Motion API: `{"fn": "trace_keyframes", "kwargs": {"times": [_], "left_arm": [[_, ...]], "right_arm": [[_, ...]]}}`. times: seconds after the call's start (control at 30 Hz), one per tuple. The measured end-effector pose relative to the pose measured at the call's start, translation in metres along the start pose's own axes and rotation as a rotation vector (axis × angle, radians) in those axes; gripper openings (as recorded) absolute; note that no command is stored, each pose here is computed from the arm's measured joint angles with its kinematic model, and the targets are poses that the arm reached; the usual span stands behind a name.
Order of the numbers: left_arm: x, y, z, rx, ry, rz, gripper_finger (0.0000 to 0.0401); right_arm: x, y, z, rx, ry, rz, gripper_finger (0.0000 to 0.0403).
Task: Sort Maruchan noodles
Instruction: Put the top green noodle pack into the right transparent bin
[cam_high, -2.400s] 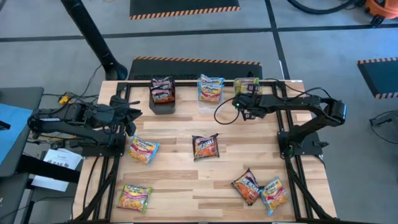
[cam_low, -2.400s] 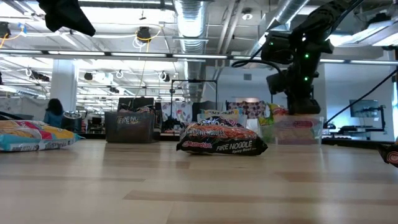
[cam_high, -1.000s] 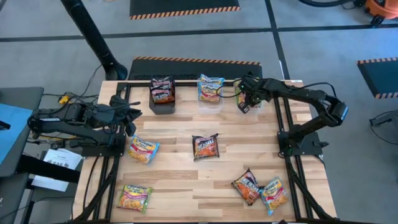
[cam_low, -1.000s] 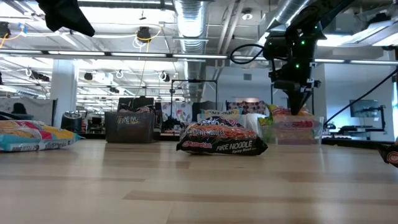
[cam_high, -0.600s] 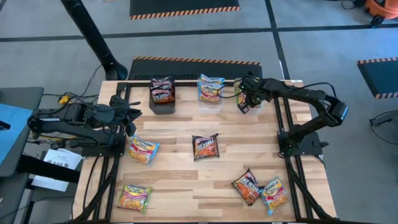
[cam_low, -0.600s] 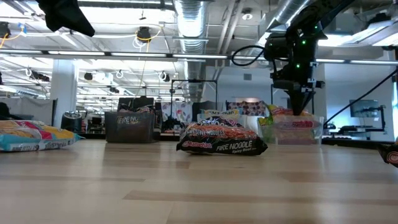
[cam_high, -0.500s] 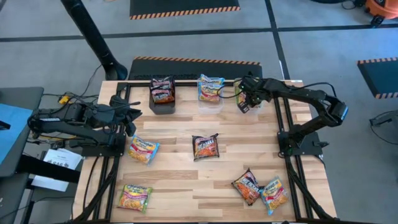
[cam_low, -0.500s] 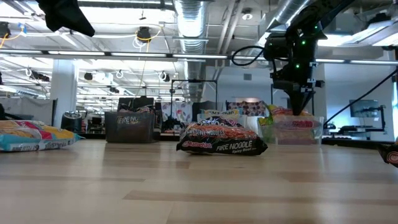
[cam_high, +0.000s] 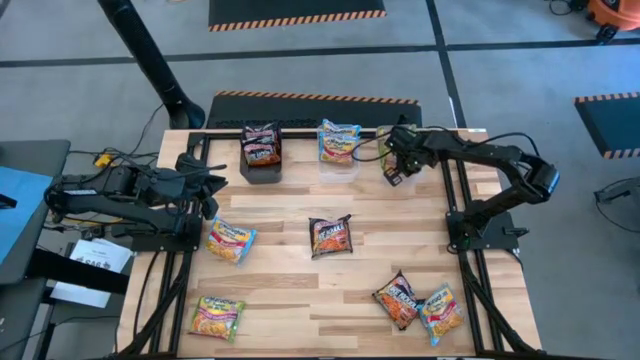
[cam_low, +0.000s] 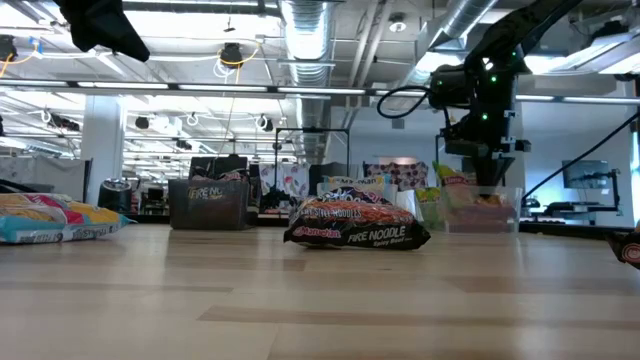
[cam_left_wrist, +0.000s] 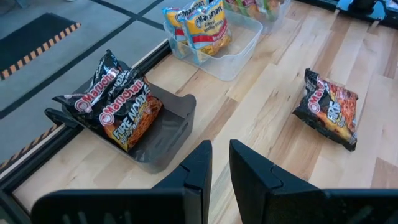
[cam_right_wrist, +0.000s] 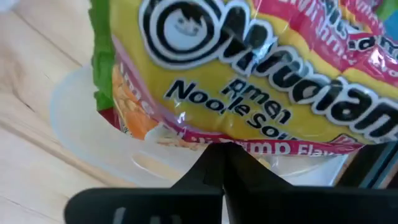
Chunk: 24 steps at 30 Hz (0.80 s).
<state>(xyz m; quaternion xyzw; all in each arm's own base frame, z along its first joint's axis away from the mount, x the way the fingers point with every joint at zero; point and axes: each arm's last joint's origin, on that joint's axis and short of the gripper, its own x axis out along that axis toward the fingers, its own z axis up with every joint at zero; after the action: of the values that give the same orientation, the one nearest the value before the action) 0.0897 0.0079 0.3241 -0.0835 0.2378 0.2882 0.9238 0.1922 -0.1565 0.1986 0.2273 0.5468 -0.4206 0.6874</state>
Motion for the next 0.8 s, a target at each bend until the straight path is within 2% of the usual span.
{"fn": "trace_keyframes", "kwargs": {"times": [0.13,0.47,0.63,0.8], "left_arm": [[0.0,0.0,0.0,0.0,0.0,0.0,0.0045],[0.0,0.0,0.0,0.0,0.0,-0.001,0.0045],[0.0,0.0,-0.001,0.004,0.006,0.002,0.0045],[0.0,0.001,-0.002,0.013,0.019,0.008,0.0045]], "right_arm": [[0.005,0.002,0.005,0.014,-0.023,0.008,0.0021],[0.043,0.018,0.006,-0.022,0.099,-0.002,0.0019],[0.04,0.024,0.015,-0.036,0.103,0.004,0.0019],[0.022,0.026,0.022,-0.046,0.099,0.008,0.0019]]}}
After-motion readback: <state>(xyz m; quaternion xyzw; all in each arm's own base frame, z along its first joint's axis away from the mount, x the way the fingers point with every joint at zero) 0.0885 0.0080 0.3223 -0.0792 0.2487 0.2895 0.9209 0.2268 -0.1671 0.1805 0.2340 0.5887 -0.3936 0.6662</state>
